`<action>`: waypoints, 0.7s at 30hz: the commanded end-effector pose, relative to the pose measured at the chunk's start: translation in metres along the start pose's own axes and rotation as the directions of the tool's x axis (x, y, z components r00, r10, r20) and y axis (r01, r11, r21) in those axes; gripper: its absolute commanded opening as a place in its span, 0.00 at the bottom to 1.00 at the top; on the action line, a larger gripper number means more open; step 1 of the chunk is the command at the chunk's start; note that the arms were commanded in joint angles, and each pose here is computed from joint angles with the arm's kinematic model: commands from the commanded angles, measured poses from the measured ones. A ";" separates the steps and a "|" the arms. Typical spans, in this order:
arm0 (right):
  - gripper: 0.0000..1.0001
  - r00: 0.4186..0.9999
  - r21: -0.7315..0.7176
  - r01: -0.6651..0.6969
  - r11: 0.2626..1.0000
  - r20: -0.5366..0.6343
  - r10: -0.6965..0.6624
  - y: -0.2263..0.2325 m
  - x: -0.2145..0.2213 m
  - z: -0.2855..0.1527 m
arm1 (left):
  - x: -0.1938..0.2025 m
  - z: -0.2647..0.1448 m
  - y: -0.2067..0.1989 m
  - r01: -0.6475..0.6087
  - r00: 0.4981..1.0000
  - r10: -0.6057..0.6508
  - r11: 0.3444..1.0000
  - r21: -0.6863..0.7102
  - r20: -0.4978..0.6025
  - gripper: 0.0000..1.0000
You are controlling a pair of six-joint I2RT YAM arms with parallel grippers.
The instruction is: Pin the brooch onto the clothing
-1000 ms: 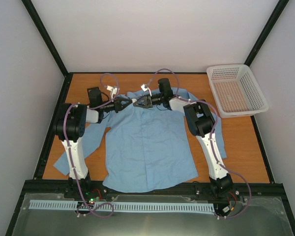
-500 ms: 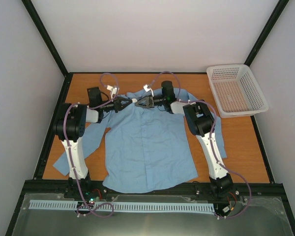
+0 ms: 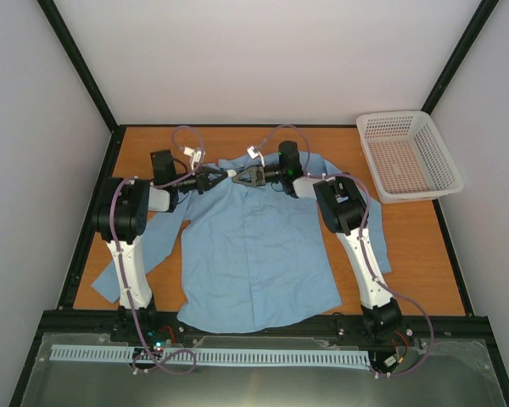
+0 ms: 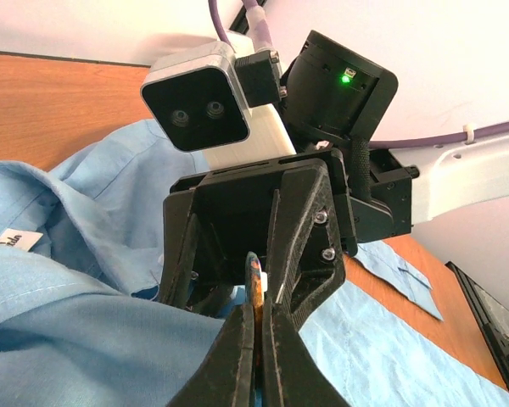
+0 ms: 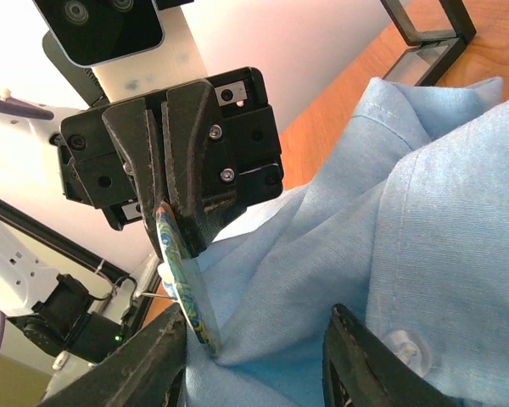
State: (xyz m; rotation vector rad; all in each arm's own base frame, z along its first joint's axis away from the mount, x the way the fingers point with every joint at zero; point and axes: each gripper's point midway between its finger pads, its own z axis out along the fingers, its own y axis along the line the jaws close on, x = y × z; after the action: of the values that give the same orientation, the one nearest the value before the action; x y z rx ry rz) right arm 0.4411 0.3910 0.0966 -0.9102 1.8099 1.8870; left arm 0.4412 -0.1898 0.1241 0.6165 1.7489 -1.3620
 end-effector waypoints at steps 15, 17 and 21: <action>0.48 0.999 -0.019 0.044 0.999 -0.030 -0.045 -0.001 -0.002 0.009 | -0.006 0.001 -0.009 -0.034 0.999 0.035 0.996 0.082 -0.011 0.01; 0.49 0.998 -0.017 0.043 0.999 -0.035 -0.044 -0.003 -0.001 0.010 | -0.006 0.001 -0.009 -0.030 0.999 0.032 0.996 0.087 -0.017 0.01; 0.49 0.998 -0.012 0.035 0.999 -0.051 -0.036 -0.006 0.001 0.012 | -0.004 0.001 -0.009 -0.031 0.999 0.033 0.996 0.088 -0.022 0.01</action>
State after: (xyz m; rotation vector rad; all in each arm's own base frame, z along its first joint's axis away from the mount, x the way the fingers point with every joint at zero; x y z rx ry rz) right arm 0.4423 0.3956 0.0979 -0.9669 1.7981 1.8839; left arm 0.4393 -0.1906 0.1251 0.6402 1.7398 -1.3957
